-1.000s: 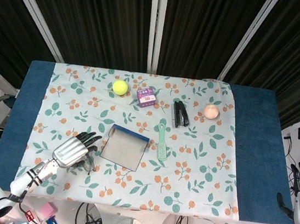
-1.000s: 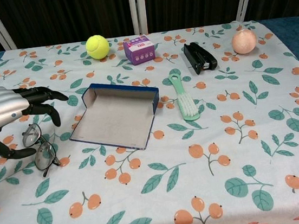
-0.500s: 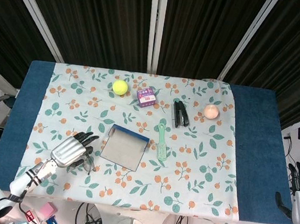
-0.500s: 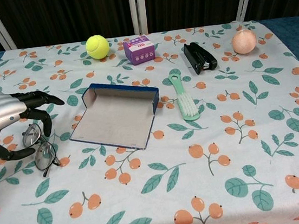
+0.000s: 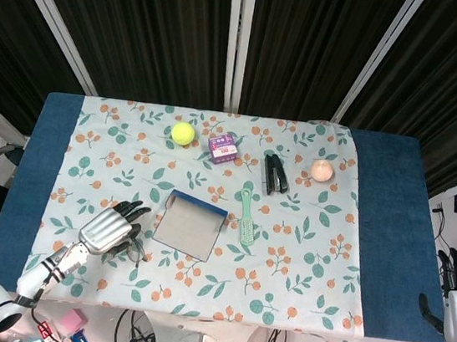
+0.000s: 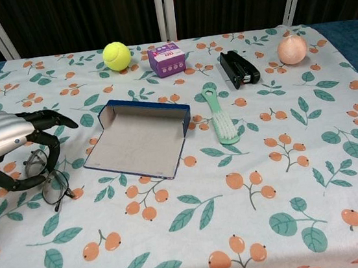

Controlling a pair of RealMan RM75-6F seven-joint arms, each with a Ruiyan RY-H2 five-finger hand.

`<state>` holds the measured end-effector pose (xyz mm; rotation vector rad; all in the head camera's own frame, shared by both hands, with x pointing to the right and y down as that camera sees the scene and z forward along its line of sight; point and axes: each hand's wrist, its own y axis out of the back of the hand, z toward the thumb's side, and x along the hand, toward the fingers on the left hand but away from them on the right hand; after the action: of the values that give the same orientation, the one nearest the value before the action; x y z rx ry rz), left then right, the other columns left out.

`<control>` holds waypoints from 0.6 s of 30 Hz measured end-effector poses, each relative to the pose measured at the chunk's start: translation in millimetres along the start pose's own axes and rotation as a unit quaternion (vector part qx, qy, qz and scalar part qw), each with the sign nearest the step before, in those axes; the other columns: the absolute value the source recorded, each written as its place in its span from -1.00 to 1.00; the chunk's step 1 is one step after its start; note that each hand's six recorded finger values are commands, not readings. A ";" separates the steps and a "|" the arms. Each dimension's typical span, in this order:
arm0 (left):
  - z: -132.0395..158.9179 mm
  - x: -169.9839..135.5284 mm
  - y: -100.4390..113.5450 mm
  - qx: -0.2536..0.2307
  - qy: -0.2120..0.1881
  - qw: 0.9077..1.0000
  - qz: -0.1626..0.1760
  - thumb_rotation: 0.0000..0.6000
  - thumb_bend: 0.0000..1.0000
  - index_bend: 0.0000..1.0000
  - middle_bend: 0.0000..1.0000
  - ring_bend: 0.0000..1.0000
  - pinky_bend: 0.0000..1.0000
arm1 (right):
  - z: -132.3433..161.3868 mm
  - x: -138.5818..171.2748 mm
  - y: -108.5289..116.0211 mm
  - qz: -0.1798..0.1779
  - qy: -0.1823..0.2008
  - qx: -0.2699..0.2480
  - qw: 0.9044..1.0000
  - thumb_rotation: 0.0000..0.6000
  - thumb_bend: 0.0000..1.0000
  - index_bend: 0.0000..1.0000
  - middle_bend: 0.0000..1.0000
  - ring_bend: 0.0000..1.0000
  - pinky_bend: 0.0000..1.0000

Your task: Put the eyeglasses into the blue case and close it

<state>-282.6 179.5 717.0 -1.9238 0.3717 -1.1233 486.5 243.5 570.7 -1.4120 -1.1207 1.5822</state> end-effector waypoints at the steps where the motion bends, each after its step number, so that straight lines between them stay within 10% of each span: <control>1: -0.1 0.5 -0.5 -0.002 0.001 1.000 0.000 1.00 -0.29 0.05 -0.78 -0.88 -0.64 | -0.1 0.0 0.0 0.000 -0.001 0.000 1.000 1.00 -0.45 -1.00 -1.00 -1.00 -1.00; 18: 3.9 7.9 11.7 -0.012 0.003 1.000 0.014 1.00 -0.03 0.26 -0.70 -0.88 -0.64 | -0.1 -0.1 0.5 -0.001 0.000 -0.001 1.000 1.00 -0.46 -1.00 -1.00 -1.00 -1.00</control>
<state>-273.2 169.7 711.3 -1.9310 0.4161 -1.1098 486.6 243.3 570.3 -1.4128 -1.1232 1.5804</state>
